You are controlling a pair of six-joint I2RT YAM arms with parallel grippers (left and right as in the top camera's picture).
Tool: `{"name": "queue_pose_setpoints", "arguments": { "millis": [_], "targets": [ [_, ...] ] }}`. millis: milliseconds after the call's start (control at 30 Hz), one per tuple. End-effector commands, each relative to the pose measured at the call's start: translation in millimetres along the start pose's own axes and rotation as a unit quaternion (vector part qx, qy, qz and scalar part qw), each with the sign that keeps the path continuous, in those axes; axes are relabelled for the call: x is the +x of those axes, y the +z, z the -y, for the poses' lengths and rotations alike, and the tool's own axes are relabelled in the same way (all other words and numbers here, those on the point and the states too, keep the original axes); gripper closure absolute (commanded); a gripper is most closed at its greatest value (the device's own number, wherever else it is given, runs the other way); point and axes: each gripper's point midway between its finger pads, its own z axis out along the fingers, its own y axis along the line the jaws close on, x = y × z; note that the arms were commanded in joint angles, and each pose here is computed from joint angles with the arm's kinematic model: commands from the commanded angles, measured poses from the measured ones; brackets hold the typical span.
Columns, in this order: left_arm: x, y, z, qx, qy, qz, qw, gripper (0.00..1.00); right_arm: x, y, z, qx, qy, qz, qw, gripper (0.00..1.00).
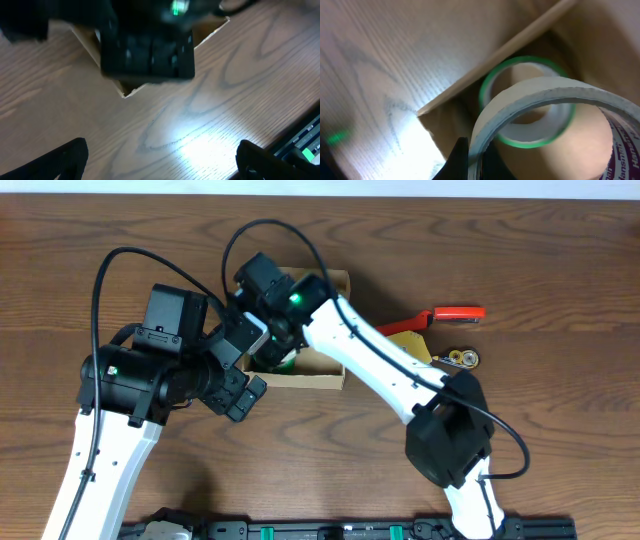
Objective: Pack container
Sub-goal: 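Move the white tape into the box onto the green tape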
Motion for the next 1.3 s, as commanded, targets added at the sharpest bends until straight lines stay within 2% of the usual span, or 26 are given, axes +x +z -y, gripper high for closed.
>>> {"name": "queue_pose_setpoints", "arguments": {
  "millis": [0,467,667,733,933,1133,1267],
  "targets": [
    [-2.1,-2.6,-0.7,-0.003,0.010,0.004,1.000,0.05,8.4,16.0,-10.1,-0.007,0.001,-0.020,1.000,0.99],
    [-2.1,-2.6,-0.7,-0.003,0.010,0.004,1.000,0.04,12.9,38.8,-13.8,-0.008,-0.004,-0.035,0.999,0.97],
    [-2.1,-2.6,-0.7,-0.003,0.010,0.004,1.000,0.05,12.7,39.1,-14.2,-0.009,-0.005,-0.035,0.999,0.78],
    [-2.1,-2.6,-0.7,-0.003,0.010,0.004,1.000,0.05,12.5,39.2,-14.0,-0.009,-0.005,-0.035,0.999,0.66],
    [-2.1,-2.6,-0.7,-0.003,0.010,0.004,1.000,0.05,12.2,39.1,-14.0,-0.009,-0.005,-0.034,0.999,0.47],
    [-2.1,-2.6,-0.7,-0.003,0.010,0.004,1.000,0.05,8.2,32.5,-7.9,-0.006,0.000,-0.025,1.000,0.44],
    [-2.1,-2.6,-0.7,-0.003,0.010,0.004,1.000,0.05,3.6,18.0,16.9,0.022,0.017,-0.011,1.000,0.44]
  ]
}}
